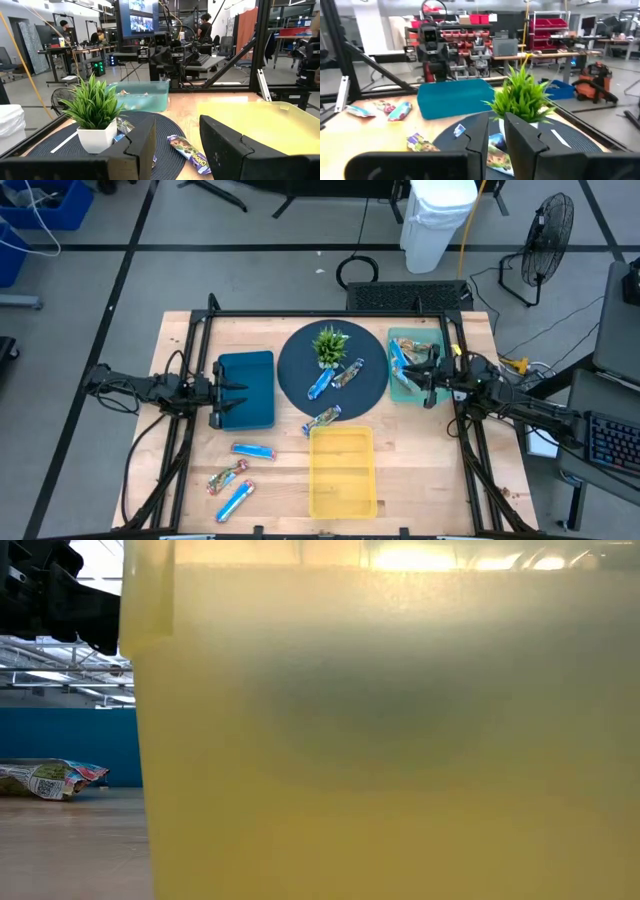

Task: Pick and place Granola Bars by type
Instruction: Put the blue granola bar into the blue bin

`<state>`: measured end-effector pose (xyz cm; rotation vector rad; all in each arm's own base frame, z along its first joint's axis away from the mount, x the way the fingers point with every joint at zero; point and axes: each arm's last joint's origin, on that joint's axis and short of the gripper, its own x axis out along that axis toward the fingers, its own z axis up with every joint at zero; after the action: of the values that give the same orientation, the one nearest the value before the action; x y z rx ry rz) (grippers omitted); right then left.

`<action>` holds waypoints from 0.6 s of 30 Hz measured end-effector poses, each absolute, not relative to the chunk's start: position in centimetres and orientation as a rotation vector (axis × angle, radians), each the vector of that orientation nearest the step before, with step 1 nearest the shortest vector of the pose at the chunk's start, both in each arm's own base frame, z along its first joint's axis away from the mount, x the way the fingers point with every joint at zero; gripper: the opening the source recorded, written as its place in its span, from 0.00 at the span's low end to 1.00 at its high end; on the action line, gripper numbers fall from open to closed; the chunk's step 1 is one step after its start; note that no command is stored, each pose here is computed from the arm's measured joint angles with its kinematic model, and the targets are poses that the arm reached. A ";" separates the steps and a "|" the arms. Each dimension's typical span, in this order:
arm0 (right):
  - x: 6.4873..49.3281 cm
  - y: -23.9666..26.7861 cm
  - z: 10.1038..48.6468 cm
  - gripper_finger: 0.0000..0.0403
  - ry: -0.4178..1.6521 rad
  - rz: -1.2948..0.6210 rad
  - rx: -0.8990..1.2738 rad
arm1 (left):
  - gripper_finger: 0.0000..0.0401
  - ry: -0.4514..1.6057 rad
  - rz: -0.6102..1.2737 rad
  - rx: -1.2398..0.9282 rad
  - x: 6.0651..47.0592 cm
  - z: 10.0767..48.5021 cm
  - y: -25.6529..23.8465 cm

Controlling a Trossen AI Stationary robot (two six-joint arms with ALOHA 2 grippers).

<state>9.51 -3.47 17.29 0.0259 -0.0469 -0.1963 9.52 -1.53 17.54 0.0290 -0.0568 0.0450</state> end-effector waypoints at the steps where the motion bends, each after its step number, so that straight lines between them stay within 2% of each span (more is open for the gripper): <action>1: 9.5 -3.5 17.2 0.13 -0.042 -0.202 0.028 | 0.40 -0.056 0.045 0.029 9.5 17.5 -1.5; 5: 9.5 -3.6 17.0 0.13 -0.025 -0.227 0.046 | 0.40 -0.057 0.045 0.029 9.5 17.5 -1.5; 12: 9.5 -3.5 16.6 0.13 0.003 -0.199 0.203 | 0.40 -0.056 0.045 0.029 9.5 17.5 -1.5; 18: 9.6 -3.5 16.5 0.13 0.032 -0.203 0.086 | 0.40 -0.057 0.045 0.029 9.5 17.5 -1.5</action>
<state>9.60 -3.52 16.48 0.0857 0.0322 -0.2028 9.53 -1.53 17.54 0.0286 -0.0569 0.0449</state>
